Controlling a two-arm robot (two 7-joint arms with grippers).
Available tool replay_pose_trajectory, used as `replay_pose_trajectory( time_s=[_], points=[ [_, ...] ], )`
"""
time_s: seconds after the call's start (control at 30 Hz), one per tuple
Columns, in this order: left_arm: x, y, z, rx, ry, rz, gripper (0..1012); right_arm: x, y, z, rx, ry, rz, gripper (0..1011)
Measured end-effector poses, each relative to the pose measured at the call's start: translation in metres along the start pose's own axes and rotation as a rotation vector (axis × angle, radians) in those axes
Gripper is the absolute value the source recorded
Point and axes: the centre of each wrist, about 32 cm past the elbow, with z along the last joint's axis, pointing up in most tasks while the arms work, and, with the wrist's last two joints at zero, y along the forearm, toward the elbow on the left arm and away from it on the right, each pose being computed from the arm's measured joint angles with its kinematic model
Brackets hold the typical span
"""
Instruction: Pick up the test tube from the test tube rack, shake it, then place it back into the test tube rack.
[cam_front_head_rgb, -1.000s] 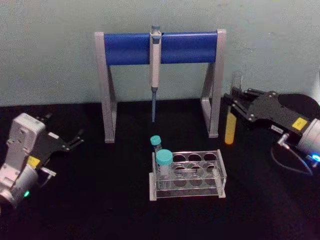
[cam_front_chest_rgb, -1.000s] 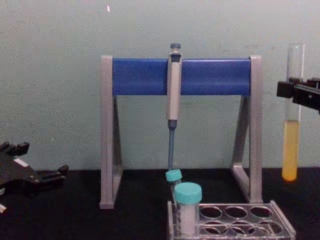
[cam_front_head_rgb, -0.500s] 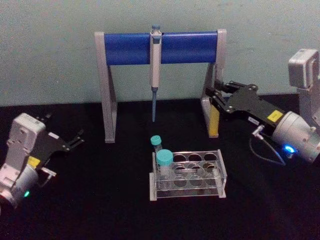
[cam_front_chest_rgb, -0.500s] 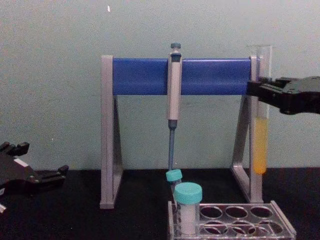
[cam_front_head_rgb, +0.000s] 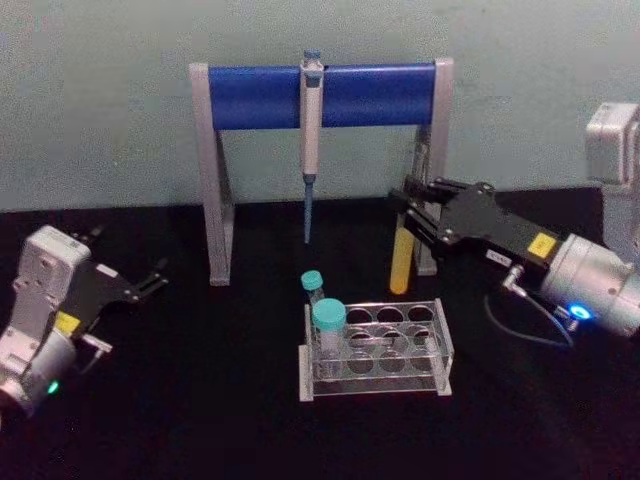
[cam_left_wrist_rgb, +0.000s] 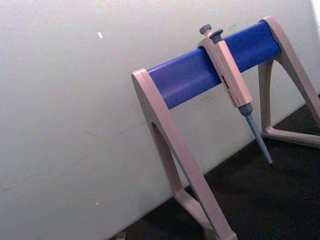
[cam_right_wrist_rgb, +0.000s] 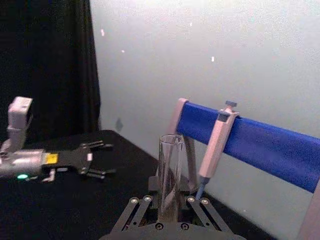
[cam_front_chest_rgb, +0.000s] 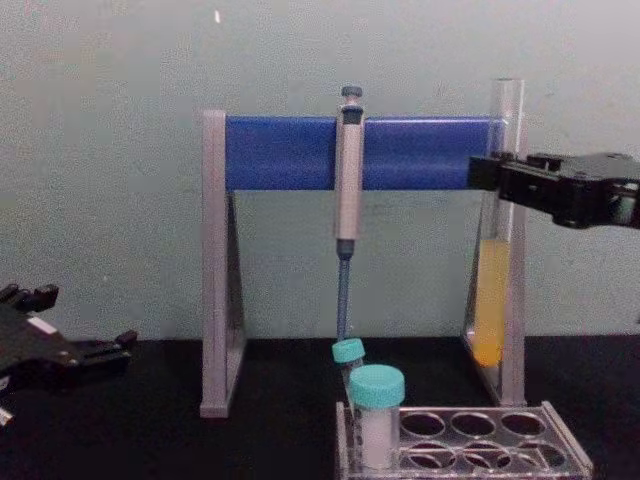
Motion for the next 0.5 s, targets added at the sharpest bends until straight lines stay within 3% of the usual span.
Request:
replay_pose_trajectory(
  time_s=[0.23, 0.5],
  points=[
    [0.0000, 0.0000, 0.0000, 0.000, 0.000, 0.000, 1001, 0.000, -0.020, 0.007, -0.037, -0.014, 0.023, 230],
    [0.0000, 0.0000, 0.0000, 0.000, 0.000, 0.000, 1001, 0.003, -0.036, 0.011, -0.065, -0.043, -0.052, 230]
  ],
)
